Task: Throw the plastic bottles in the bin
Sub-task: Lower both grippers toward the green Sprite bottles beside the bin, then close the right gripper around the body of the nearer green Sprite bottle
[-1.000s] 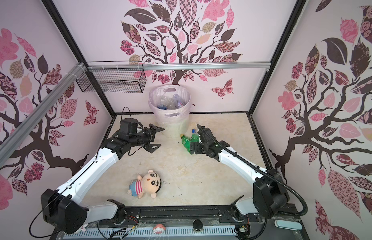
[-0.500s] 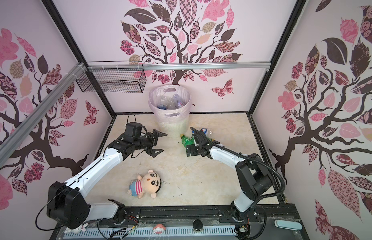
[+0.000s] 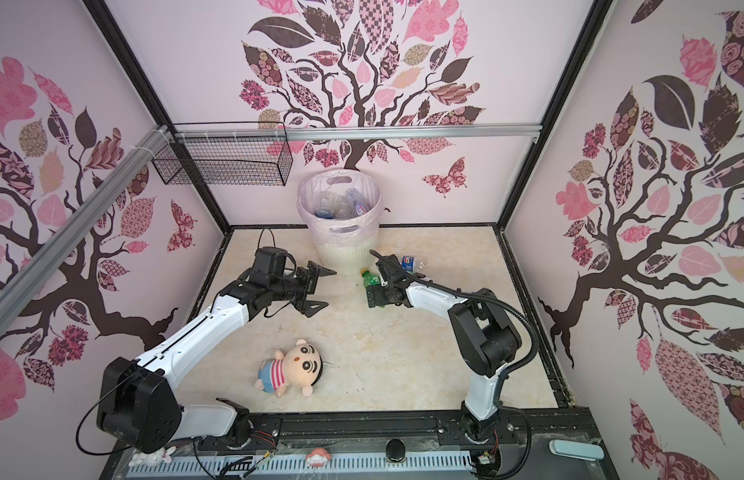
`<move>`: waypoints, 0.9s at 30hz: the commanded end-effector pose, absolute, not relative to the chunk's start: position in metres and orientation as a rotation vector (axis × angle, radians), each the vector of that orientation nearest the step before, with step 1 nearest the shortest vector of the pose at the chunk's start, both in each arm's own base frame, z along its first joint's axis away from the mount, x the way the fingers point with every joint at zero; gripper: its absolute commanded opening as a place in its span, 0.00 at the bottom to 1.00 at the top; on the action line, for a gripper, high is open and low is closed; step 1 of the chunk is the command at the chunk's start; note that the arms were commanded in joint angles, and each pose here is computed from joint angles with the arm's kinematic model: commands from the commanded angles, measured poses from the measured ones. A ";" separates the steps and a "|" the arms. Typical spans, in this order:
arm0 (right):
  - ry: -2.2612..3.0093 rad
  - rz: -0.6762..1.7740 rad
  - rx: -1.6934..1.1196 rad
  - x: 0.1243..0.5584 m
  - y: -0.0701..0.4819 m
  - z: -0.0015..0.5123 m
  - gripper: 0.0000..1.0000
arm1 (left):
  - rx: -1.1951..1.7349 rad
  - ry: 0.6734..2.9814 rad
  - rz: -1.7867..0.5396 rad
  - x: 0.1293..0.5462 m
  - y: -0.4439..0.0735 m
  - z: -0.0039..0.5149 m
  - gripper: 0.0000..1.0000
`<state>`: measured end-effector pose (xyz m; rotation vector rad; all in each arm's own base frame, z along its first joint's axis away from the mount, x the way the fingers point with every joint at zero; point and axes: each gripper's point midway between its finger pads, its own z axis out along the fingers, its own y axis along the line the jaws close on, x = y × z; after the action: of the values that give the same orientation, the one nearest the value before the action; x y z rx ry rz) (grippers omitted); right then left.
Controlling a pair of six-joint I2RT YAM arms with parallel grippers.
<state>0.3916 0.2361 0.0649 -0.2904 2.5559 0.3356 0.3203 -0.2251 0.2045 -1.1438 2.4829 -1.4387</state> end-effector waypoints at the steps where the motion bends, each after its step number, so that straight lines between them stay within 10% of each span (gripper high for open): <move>1: 2.540 0.345 -0.307 0.403 0.245 0.065 0.90 | -1.146 2.511 -1.431 0.317 -0.227 0.203 0.97; 27: 2.622 0.501 -0.388 0.352 0.273 0.051 0.50 | -1.159 2.500 -1.427 0.325 -0.227 0.203 0.97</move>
<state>0.3731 0.2735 0.0514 -0.3684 2.5785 0.4856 0.3172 -0.2244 0.1888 -1.1957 2.5351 -1.3935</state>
